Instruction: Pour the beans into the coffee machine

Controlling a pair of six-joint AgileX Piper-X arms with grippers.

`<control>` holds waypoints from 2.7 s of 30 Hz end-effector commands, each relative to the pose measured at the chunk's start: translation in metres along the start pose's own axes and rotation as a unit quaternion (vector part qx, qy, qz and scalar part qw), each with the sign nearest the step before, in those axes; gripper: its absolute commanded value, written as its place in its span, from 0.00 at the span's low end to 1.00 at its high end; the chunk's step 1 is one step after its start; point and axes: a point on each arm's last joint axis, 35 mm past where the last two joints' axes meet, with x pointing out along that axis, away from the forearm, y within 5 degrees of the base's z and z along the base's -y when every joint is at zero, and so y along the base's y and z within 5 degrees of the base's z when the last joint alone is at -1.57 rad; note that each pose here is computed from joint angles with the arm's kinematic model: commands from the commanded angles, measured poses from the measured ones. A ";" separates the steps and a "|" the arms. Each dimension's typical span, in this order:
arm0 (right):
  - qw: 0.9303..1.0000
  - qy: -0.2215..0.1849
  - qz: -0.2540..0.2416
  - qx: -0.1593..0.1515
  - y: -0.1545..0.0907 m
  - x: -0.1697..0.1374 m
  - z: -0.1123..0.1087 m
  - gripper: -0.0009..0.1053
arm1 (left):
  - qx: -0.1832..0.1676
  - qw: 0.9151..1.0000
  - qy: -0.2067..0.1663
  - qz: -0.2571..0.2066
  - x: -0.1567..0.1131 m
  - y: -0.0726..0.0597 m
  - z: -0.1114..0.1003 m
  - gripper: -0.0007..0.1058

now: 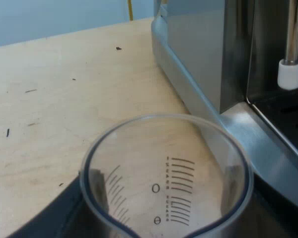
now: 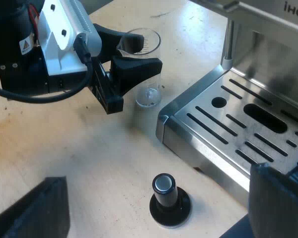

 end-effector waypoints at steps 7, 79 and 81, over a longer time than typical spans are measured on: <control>1.000 -0.007 0.003 -0.003 0.000 -0.002 0.003 0.74 | -0.022 1.000 0.020 0.000 0.001 0.001 -0.005 0.49; 0.956 -0.021 -0.268 0.116 -0.067 -0.139 -0.024 0.74 | -0.044 0.997 0.051 -0.041 -0.206 -0.058 0.113 0.67; 0.946 -0.029 -0.299 0.123 -0.069 -0.152 -0.026 0.74 | -0.042 0.997 0.044 -0.042 -0.210 -0.059 0.113 0.67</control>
